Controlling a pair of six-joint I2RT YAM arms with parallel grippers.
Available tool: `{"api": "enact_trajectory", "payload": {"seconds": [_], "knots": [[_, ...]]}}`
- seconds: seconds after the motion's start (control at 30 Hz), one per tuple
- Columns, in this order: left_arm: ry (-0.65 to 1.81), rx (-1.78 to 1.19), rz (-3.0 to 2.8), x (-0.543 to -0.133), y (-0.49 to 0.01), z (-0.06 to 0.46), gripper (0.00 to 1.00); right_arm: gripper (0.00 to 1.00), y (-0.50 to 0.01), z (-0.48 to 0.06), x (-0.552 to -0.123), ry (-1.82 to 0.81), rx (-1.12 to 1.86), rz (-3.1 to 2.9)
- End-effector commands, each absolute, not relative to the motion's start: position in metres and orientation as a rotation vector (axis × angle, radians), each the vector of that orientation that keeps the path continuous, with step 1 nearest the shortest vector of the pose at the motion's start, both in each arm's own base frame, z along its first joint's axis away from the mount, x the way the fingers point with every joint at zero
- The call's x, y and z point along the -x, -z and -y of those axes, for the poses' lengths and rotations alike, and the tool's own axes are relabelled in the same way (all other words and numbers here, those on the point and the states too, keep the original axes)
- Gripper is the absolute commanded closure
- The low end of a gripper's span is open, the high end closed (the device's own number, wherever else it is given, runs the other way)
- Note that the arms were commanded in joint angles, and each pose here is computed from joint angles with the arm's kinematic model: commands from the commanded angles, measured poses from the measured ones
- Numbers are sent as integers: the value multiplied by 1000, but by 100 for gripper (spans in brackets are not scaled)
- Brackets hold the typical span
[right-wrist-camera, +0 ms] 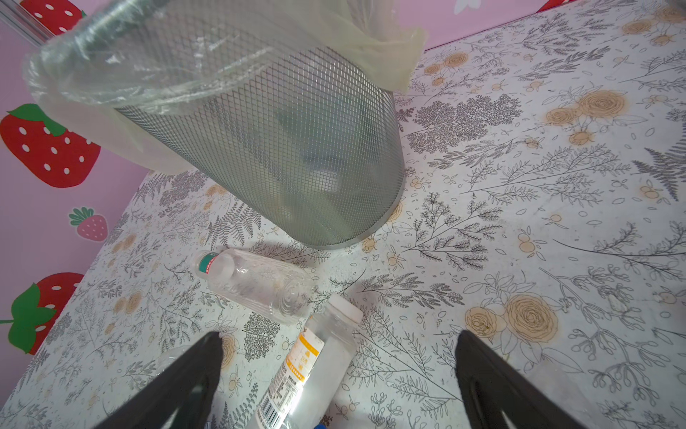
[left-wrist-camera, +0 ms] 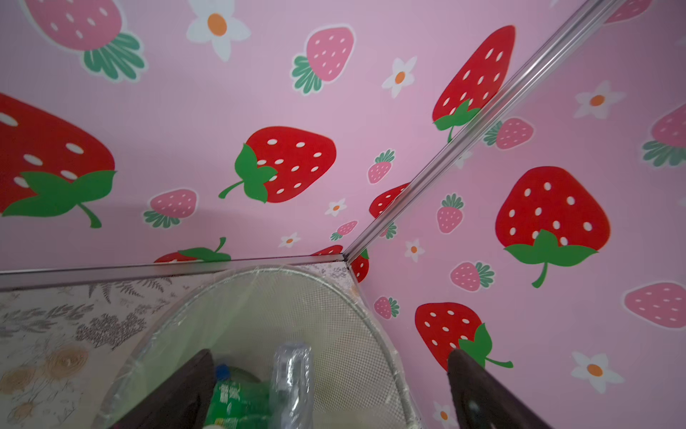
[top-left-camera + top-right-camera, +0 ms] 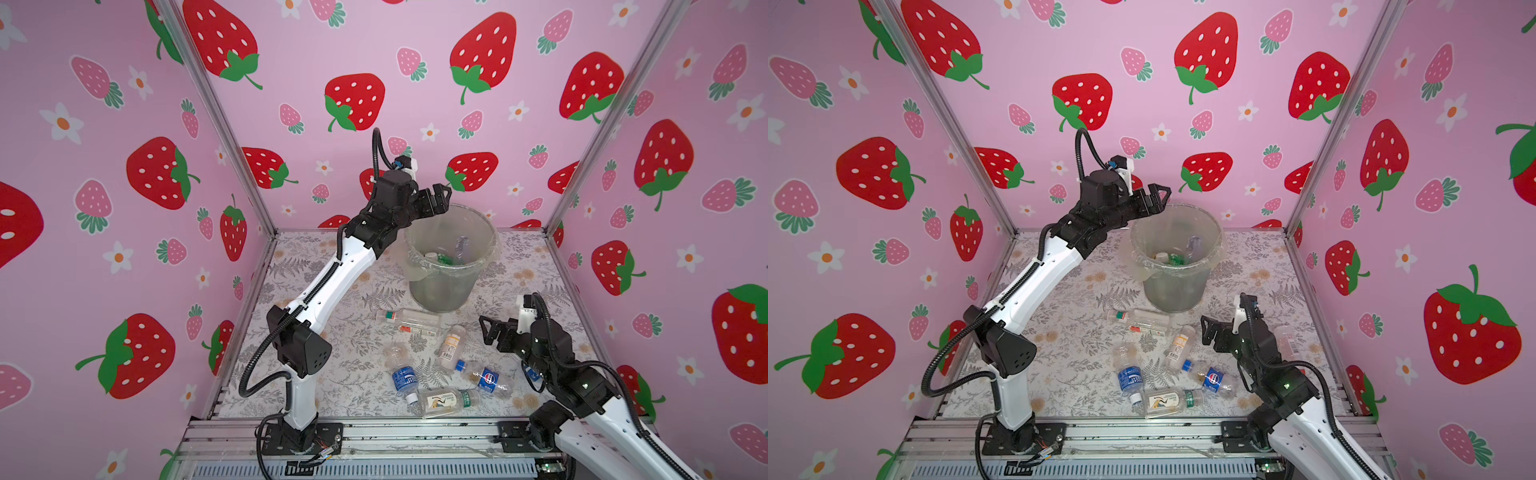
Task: Throw the plastic bottles in the bin
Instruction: Throw the plastic bottle into the trash bin.
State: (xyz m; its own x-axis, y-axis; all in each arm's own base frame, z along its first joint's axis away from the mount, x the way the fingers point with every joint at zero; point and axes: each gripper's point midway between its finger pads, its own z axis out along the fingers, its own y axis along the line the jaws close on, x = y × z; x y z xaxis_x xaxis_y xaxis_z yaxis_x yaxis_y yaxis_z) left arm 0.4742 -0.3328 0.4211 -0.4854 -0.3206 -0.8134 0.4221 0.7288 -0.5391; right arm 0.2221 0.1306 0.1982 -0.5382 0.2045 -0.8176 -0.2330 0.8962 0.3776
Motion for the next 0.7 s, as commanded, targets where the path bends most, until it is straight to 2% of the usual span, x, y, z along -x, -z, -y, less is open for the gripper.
{"api": "enact_trajectory", "payload": {"seconds": [0.0,0.27,0.43,0.67], "knots": [[870,-77,-1771,-444,-479,305,1,1,-197,-123,-221,-522,5,-2069],[777,-93,-1720,-387,-505,254,1,1,-194,-125,-223,-516,9,-2082],[662,-142,-1744,-363,-484,225,1,1,-195,-125,-225,-487,27,-2093],[542,-51,-1853,-353,-427,175,1,1,-207,-124,-232,-401,75,-2127]]}}
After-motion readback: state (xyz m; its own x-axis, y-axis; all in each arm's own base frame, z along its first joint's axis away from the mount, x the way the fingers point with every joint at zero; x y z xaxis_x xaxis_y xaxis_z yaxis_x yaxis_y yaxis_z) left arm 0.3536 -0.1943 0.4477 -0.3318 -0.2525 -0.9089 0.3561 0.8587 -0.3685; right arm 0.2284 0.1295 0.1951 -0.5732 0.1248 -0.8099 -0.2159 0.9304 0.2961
